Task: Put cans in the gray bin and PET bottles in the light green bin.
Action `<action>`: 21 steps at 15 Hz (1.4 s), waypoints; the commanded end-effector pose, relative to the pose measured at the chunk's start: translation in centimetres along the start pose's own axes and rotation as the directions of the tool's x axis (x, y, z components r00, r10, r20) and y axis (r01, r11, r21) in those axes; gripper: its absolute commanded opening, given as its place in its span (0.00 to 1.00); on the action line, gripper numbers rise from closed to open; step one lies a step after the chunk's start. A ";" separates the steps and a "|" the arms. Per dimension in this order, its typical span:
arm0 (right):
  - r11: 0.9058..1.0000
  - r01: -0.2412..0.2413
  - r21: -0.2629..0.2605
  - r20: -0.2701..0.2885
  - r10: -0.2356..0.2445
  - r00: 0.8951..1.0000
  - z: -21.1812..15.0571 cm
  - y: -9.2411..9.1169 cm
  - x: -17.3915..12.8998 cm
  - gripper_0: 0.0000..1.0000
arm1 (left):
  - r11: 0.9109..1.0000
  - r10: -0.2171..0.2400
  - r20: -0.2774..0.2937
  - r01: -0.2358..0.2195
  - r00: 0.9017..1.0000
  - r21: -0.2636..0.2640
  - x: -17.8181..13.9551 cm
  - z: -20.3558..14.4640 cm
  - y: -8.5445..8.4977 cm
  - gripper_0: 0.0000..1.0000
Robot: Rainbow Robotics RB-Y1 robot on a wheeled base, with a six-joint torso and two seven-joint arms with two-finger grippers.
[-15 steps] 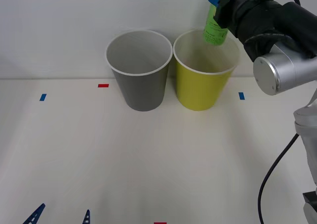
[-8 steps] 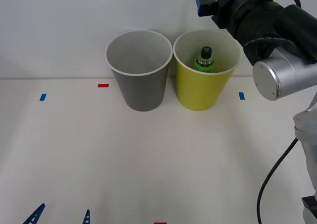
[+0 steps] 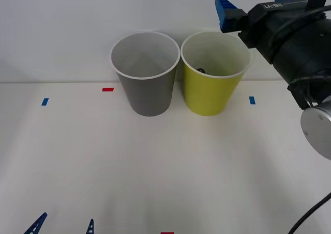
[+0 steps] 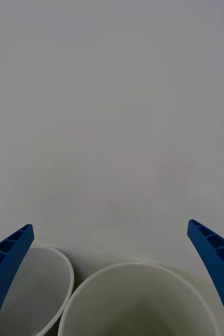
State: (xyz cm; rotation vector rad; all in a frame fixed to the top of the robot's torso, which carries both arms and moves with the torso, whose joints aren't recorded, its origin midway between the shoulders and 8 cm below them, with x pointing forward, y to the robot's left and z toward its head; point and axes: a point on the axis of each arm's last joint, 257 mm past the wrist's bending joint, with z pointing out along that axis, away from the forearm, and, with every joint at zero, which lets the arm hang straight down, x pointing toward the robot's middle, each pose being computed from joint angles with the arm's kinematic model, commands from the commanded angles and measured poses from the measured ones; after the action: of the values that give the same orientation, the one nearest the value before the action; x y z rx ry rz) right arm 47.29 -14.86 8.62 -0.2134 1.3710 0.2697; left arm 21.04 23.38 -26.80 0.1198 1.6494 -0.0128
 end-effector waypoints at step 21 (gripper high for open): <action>0.962 -0.044 0.268 -0.131 0.081 0.988 -14.7 -6.4 14.5 1.00 | 1.000 0.000 0.000 0.000 1.000 0.000 0.0 0.0 0.0 1.00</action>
State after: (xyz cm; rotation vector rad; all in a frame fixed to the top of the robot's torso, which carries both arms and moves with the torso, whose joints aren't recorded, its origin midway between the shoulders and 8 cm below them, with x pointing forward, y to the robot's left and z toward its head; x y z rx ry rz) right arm 38.34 -24.78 -8.89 0.0584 1.6495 0.1189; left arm 21.04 23.38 -26.80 0.1198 1.6494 -0.0128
